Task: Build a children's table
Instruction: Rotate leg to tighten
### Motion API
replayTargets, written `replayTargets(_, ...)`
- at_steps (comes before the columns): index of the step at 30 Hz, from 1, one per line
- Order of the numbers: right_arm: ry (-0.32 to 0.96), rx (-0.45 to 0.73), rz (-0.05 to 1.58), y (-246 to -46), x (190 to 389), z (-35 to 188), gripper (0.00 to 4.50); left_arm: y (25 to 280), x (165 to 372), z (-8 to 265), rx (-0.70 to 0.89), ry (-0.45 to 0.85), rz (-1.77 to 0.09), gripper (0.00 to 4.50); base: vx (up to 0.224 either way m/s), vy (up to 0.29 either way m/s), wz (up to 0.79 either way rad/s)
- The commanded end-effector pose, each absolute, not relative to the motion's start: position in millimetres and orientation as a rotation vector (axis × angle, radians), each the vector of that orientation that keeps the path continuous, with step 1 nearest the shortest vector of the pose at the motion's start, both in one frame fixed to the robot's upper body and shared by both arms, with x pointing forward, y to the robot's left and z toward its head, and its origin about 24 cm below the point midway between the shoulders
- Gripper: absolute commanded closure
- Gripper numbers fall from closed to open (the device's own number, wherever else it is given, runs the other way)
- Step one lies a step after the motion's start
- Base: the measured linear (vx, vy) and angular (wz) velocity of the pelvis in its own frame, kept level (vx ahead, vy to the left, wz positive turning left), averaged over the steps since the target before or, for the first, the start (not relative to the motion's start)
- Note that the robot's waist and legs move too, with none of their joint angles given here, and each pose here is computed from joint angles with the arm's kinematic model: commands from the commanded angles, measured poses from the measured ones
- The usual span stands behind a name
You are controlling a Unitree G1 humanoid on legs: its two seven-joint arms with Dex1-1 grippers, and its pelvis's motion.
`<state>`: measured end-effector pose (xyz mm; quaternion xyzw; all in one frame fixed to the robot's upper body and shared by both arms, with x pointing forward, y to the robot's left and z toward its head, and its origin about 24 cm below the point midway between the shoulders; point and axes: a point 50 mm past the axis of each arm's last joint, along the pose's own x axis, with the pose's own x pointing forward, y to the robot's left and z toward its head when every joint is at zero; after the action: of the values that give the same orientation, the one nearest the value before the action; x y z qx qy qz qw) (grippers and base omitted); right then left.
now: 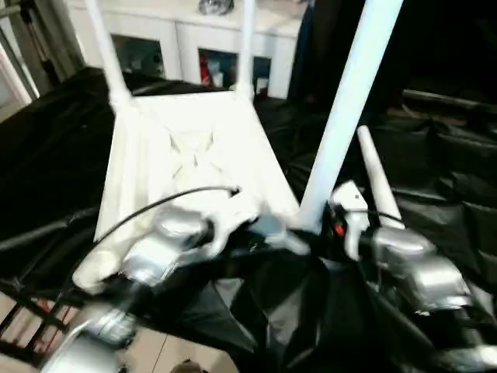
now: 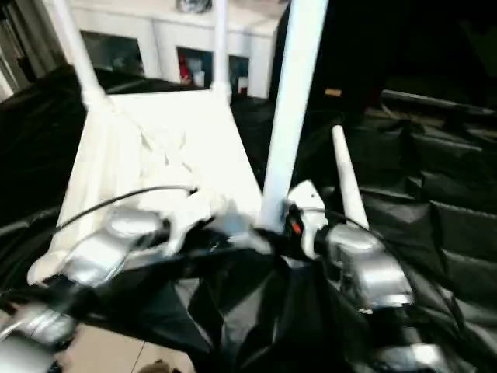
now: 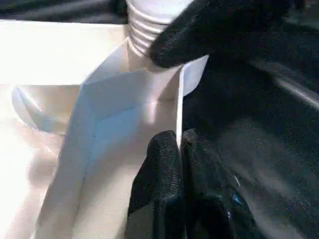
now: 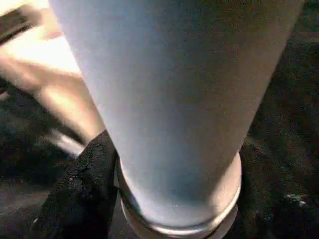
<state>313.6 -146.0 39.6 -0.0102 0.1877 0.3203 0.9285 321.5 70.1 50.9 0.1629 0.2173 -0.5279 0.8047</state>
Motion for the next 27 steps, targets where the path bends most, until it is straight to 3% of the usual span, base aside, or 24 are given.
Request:
replayTargets(1, 0.434, -0.005, 0.748, -118.7, 305.6, 28, 1.73, 59, 335, 76, 0.345, 0.348, -1.060, 4.50, 0.000, 0.000, 0.00)
replayTargets(4, 0.441, 0.083, 0.546, -93.1, 326.6, 27, 1.73, 37, 345, 76, 0.311, 0.368, -0.950, 4.50, 0.000, 0.000, 0.00)
replayTargets(7, 0.439, 0.107, 0.524, -84.9, 331.0, 28, 1.73, 32, 347, 73, 0.323, 0.373, -0.932, 4.50, 0.000, 0.000, 0.00)
replayTargets(9, 0.438, 0.156, 0.544, -77.7, 331.2, 28, 1.18, 27, 345, 71, 0.324, 0.368, -0.959, 4.50, 0.000, 0.000, 0.00)
replayTargets(13, 0.420, 0.144, 0.581, -75.0, 329.6, 29, 0.94, 26, 339, 72, 0.334, 0.334, -1.038, 4.50, 0.000, 0.000, 0.00)
replayTargets(20, 0.376, 0.106, 0.676, -92.1, 325.9, 35, 0.78, 42, 328, 68, 0.351, 0.311, -1.169, 4.50, 0.000, 0.000, 0.00)
replayTargets(27, 0.344, -0.003, 0.855, -132.7, 313.6, 45, 0.78, 64, 306, 73, 0.341, 0.283, -1.385, 4.50, 0.000, 0.000, 0.00)
